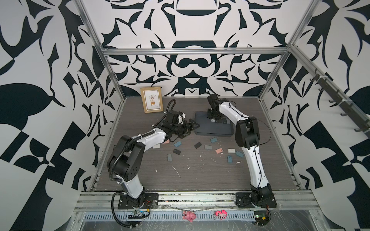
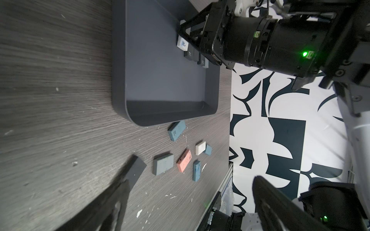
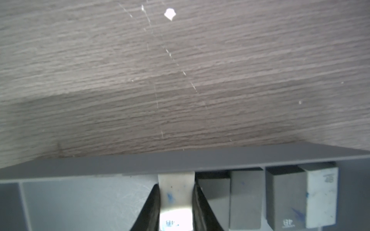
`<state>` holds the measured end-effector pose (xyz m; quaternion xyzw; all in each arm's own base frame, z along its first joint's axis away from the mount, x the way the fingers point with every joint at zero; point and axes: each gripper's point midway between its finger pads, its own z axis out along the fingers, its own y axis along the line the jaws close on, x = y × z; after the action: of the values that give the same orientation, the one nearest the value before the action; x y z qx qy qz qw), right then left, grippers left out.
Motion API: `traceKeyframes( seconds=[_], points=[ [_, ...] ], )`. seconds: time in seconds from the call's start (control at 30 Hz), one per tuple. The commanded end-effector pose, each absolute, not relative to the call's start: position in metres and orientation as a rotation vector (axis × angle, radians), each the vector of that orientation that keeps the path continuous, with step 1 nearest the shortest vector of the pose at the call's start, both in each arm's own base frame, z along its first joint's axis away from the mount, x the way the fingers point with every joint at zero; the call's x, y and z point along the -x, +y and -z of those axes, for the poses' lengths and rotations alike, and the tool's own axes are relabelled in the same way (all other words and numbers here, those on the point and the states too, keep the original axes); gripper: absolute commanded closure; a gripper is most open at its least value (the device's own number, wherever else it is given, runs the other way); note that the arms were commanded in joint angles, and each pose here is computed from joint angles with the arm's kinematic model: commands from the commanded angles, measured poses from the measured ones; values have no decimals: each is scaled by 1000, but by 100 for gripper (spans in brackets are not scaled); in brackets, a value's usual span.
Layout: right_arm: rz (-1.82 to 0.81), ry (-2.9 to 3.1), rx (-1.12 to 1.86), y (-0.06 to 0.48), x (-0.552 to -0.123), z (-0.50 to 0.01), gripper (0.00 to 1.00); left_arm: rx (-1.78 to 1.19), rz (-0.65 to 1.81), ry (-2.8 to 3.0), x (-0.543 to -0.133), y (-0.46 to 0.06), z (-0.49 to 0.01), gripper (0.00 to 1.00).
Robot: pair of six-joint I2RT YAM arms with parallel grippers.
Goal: Put the eraser in the storage box
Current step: Place the eraser in the storage box.
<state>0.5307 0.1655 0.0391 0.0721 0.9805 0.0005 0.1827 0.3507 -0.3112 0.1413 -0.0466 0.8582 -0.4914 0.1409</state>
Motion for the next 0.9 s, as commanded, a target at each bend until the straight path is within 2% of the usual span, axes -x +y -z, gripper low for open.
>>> traceKeyframes(
  seconds=[0.0, 0.5, 0.87],
  points=[
    [-1, 2729, -223, 163, -529, -65, 71, 130, 1429, 2468, -354, -311, -145, 1],
    [6, 2732, -225, 163, -526, -65, 64, 130, 1419, 2472, -353, -310, -144, 1],
    [-24, 2692, -215, 167, -531, -88, 60, 120, 1408, 2467, -353, -309, -149, 1]
  ],
)
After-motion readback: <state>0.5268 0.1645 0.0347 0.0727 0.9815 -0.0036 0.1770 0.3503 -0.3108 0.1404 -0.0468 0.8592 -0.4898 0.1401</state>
